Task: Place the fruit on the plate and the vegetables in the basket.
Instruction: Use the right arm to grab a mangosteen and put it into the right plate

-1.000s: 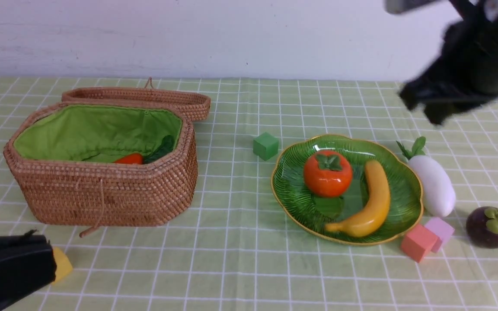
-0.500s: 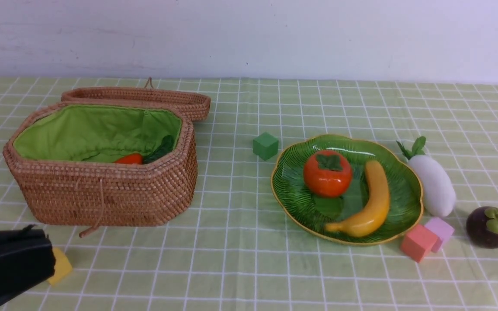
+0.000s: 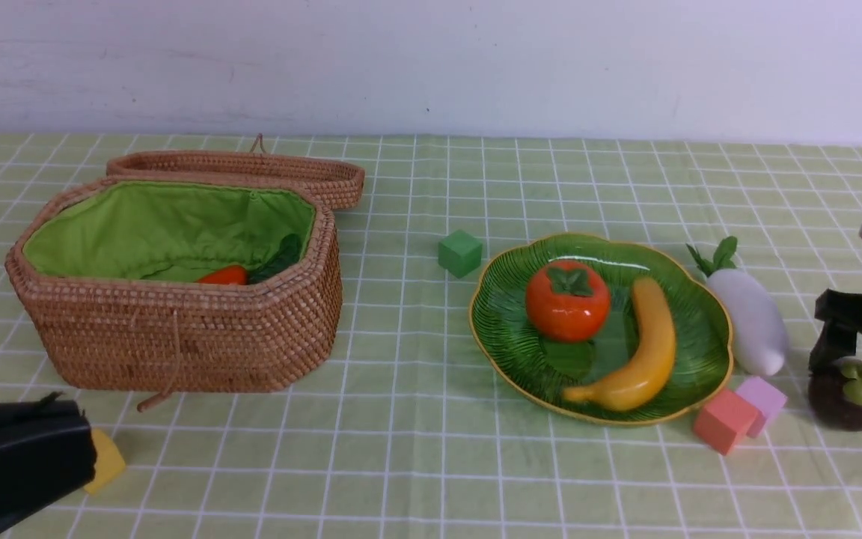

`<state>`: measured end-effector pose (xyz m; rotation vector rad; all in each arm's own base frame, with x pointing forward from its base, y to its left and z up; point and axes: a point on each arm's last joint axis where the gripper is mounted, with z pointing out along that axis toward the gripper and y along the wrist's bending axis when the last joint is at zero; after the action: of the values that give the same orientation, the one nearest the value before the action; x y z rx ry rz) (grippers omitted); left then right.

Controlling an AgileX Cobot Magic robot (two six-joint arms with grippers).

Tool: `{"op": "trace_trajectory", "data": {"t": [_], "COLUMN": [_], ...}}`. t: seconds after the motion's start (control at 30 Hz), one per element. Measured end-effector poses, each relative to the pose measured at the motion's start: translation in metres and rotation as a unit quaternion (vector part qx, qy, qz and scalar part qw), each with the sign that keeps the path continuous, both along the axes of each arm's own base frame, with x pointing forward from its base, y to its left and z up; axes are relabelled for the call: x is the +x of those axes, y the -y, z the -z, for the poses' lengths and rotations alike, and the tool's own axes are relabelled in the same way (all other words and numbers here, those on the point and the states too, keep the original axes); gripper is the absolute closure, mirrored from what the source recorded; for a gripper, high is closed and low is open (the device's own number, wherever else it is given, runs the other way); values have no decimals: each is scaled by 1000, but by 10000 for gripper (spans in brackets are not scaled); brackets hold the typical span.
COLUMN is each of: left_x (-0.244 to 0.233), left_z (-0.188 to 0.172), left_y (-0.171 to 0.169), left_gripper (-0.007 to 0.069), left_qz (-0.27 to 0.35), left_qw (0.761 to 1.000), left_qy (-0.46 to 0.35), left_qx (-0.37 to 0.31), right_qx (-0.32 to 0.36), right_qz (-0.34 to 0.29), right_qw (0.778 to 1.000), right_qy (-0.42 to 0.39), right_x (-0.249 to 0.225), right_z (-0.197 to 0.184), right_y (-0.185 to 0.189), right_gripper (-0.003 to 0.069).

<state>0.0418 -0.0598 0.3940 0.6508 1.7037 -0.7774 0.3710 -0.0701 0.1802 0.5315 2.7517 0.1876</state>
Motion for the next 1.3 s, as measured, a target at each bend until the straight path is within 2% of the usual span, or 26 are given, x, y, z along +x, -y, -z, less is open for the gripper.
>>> {"op": "trace_trajectory", "data": {"t": [0.13,0.47,0.83,1.07,1.17,1.2,1.3], "left_x": [0,0,0,-1,-1,-1,0], "left_z": [0,0,4,6,7,7,7], "left_y": [0,0,-1,-1,-1,-1,-2], "left_gripper": [633,633,633,633,633,633,633], "left_qz": [0,0,2,5,3,3,-3], "left_qw": [1000,1000,1000,999,999,999,999], "left_qy": [0,1,-7,-13,-12,-12,-9], "left_qx": [0,-1,23,32,39,39,44], "right_qx": [4,0,7,-3,3,3,15], "right_qz": [-2,-14,-28,-53,-79,-81,-136], "right_qw": [1000,1000,999,999,996,996,988], "right_qy": [-23,-23,-38,9,40,39,76], "right_x": [2,3,-4,-25,-40,-40,-53], "right_z": [17,17,6,-55,-90,-90,-121], "right_y": [1,-3,-7,-16,-37,-38,-79], "right_gripper": [27,95,95,95,95,95,95]}}
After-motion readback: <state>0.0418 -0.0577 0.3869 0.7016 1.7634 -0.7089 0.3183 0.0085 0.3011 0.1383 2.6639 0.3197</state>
